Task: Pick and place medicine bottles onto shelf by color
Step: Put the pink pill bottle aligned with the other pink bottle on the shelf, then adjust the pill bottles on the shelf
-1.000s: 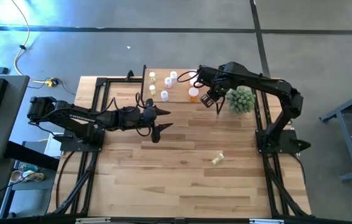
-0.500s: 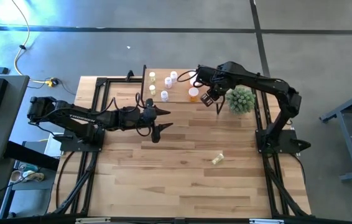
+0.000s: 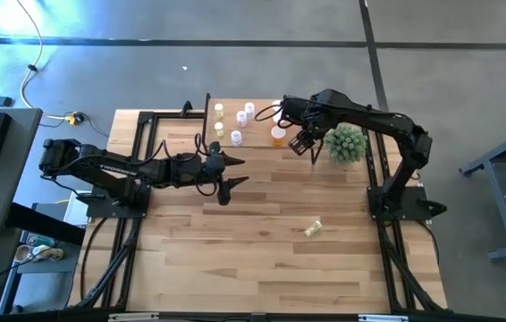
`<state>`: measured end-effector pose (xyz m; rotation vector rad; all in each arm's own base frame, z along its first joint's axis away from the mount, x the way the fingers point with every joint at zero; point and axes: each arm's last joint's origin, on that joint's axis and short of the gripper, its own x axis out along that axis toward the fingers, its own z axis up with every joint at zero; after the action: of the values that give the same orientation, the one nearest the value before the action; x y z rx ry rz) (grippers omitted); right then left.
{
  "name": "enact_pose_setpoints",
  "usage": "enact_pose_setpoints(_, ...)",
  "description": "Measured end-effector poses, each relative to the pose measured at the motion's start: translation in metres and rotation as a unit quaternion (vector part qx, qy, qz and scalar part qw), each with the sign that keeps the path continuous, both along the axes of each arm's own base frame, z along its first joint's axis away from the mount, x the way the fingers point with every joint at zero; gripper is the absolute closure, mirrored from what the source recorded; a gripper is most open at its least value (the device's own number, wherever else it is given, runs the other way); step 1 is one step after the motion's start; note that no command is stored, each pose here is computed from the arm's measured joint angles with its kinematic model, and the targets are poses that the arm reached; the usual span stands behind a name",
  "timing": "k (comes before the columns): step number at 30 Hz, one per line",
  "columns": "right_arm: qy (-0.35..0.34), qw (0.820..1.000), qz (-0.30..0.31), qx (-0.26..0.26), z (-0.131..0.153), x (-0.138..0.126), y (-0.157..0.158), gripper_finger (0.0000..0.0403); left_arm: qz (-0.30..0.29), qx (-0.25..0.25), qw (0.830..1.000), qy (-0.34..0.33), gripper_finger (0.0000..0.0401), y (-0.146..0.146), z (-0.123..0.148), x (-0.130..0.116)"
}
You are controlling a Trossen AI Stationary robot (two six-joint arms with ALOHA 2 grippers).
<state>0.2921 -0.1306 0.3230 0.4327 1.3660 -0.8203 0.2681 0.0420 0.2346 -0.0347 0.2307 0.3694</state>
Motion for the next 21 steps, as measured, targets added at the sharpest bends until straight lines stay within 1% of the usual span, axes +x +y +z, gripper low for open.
enact_pose_setpoints(12, -0.011, 1.000, -0.001, -0.003, 0.006, -0.003, 0.002, 0.0231, 0.000, 0.000, 1.000, 0.000, 0.0158, 0.000, 0.000, 0.000)
enact_pose_setpoints(21, -0.048, 0.999, 0.000, -0.011, 0.024, -0.016, 0.007, 0.0231, 0.000, 0.000, 1.000, 0.000, 0.0158, 0.000, 0.000, 0.000)
